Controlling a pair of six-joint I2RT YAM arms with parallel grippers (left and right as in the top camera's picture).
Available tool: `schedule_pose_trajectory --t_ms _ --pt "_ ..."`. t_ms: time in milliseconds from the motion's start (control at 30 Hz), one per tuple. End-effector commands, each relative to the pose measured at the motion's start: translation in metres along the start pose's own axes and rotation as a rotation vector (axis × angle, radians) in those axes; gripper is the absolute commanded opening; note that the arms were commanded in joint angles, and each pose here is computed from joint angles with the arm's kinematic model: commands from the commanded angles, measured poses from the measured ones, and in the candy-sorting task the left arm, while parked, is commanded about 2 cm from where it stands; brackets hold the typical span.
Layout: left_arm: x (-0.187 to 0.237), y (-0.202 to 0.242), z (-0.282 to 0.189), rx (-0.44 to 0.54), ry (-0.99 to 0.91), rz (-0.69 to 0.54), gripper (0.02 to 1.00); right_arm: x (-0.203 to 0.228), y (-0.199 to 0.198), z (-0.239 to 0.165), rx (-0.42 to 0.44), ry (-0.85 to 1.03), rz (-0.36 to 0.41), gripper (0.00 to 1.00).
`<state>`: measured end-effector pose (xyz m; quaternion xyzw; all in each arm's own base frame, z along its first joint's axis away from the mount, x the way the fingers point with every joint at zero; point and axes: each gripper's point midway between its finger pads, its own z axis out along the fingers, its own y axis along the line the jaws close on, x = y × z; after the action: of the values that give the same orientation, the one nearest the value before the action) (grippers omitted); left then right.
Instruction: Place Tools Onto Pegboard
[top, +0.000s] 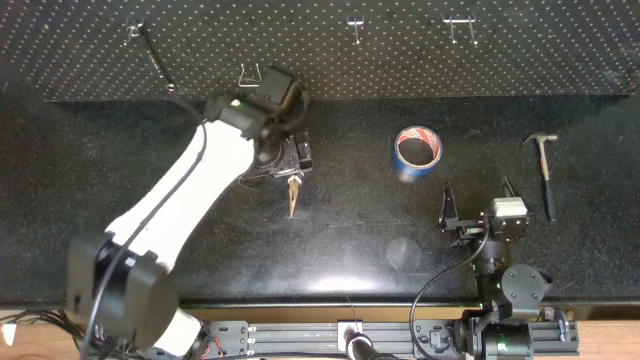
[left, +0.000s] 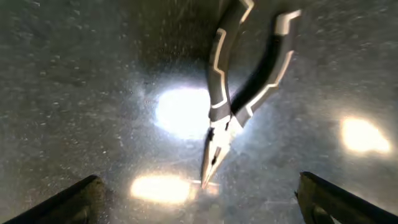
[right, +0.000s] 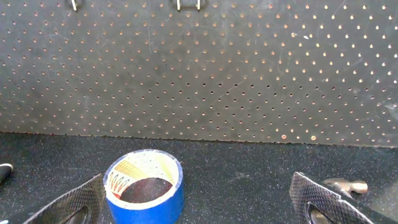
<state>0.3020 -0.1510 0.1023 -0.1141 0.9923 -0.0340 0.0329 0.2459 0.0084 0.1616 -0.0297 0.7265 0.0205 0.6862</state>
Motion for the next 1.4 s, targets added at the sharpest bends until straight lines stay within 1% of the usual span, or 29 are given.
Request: schedule_pose_trajectory --t_ms 33,67,167,267,400,633,733,1200,1233,1267,1300,1333,1400 --pt "-0.006 0.003 0.035 -0.067 0.077 0.128 0.993 0.001 0.001 0.000 -0.001 0.001 -0.007 0.976" --pt "-0.007 0.004 0.043 -0.077 0.091 0.126 0.993 0.001 0.001 0.000 -0.001 0.001 -0.007 0.976" --pt "-0.018 -0.012 0.047 -0.040 0.093 0.205 0.993 0.001 0.001 0.000 -0.001 0.001 -0.007 0.976" --pt "-0.029 -0.022 0.052 -0.027 0.094 0.213 0.993 0.001 0.001 0.000 -0.001 0.001 -0.007 0.976" --pt "-0.031 -0.027 0.067 -0.029 0.127 0.230 0.993 0.001 0.001 0.000 -0.001 0.001 -0.007 0.976" --pt "-0.038 -0.032 0.081 -0.035 0.141 0.227 0.993 0.001 0.001 0.000 -0.001 0.001 -0.007 0.976" --pt "-0.038 -0.037 0.086 -0.021 0.142 0.228 0.993 0.001 0.001 0.000 -0.001 0.001 -0.007 0.974" --pt "-0.035 -0.032 0.093 -0.045 0.162 0.211 0.996 0.001 0.001 0.000 -0.001 0.001 -0.007 0.976" --pt "-0.035 -0.032 0.093 -0.045 0.162 0.211 0.978 0.001 0.001 0.000 -0.001 0.001 -0.007 0.976" --pt "-0.035 -0.032 0.093 -0.045 0.162 0.211 0.930 0.001 0.001 0.000 -0.001 0.001 -0.007 0.976" --pt "-0.035 -0.032 0.093 -0.045 0.162 0.211 0.915 0.001 0.001 0.000 -0.001 0.001 -0.007 0.976" --pt "-0.035 -0.032 0.093 -0.045 0.162 0.212 0.849 0.001 0.001 0.000 -0.001 0.001 -0.007 0.976" --pt "-0.035 -0.033 0.093 -0.043 0.159 0.212 0.781 0.001 0.001 0.000 -0.001 0.001 -0.007 0.976"
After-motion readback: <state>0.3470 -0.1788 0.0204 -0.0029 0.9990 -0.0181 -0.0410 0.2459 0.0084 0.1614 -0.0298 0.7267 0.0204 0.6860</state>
